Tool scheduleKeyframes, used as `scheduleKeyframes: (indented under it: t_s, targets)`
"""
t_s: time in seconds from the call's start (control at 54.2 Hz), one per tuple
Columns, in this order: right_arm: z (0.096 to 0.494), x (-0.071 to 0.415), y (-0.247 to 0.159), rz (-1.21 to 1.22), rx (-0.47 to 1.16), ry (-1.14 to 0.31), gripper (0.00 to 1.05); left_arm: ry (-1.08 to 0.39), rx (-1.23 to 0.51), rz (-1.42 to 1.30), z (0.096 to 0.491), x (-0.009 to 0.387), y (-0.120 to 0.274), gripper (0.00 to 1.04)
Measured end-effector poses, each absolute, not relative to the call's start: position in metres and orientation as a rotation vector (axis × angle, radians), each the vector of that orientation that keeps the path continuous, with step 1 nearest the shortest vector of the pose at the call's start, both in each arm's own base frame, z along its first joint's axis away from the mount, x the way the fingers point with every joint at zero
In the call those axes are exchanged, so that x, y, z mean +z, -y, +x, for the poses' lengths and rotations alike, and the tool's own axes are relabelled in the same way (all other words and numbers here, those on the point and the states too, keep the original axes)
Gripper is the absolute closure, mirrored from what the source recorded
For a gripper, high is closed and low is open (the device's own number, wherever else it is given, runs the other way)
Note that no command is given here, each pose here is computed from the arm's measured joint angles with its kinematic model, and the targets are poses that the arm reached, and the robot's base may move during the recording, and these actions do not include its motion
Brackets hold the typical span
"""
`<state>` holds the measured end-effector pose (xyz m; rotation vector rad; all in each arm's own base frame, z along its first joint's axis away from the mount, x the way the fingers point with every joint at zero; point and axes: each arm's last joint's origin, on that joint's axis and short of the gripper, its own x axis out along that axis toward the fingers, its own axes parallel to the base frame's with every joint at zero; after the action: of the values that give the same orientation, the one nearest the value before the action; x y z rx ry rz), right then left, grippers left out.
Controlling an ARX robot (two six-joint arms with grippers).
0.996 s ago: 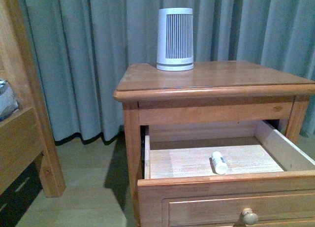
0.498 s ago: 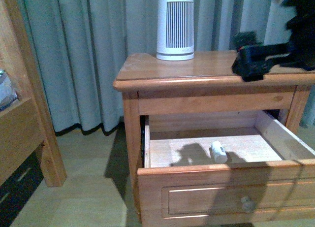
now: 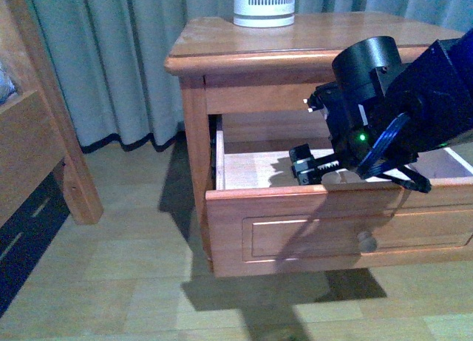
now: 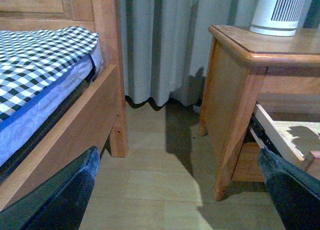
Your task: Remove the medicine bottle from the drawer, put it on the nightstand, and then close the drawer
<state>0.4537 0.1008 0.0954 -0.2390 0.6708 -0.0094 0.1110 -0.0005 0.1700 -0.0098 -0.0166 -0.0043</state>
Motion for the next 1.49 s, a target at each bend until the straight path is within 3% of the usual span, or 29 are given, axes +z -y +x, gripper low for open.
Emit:
scheduleKeyframes:
  t_s: [0.479,0.848,0.922,1.254,1.493]
  targets:
    - [0.478,0.067,-0.106,-0.21,-0.017,-0.691,0.08,0.017,-0.004,-0.01,0.111,0.17,0.0,0.07]
    - [0.459,0.064,-0.116,-0.196,0.008,-0.669,0.66,0.017,-0.004,-0.009,0.111,0.17,0.0,0.07]
    - [0.452,0.069,-0.118,-0.199,0.022,-0.65,0.74,0.017,-0.004,-0.009,0.111,0.17,0.0,0.07]
    - [0.405,0.129,-0.113,-0.129,0.118,-0.601,0.76,0.017,-0.004,-0.009,0.111,0.17,0.0,0.07]
    - [0.382,0.211,-0.11,-0.015,0.21,-0.512,0.76,0.017,-0.004,-0.009,0.111,0.17,0.0,0.07]
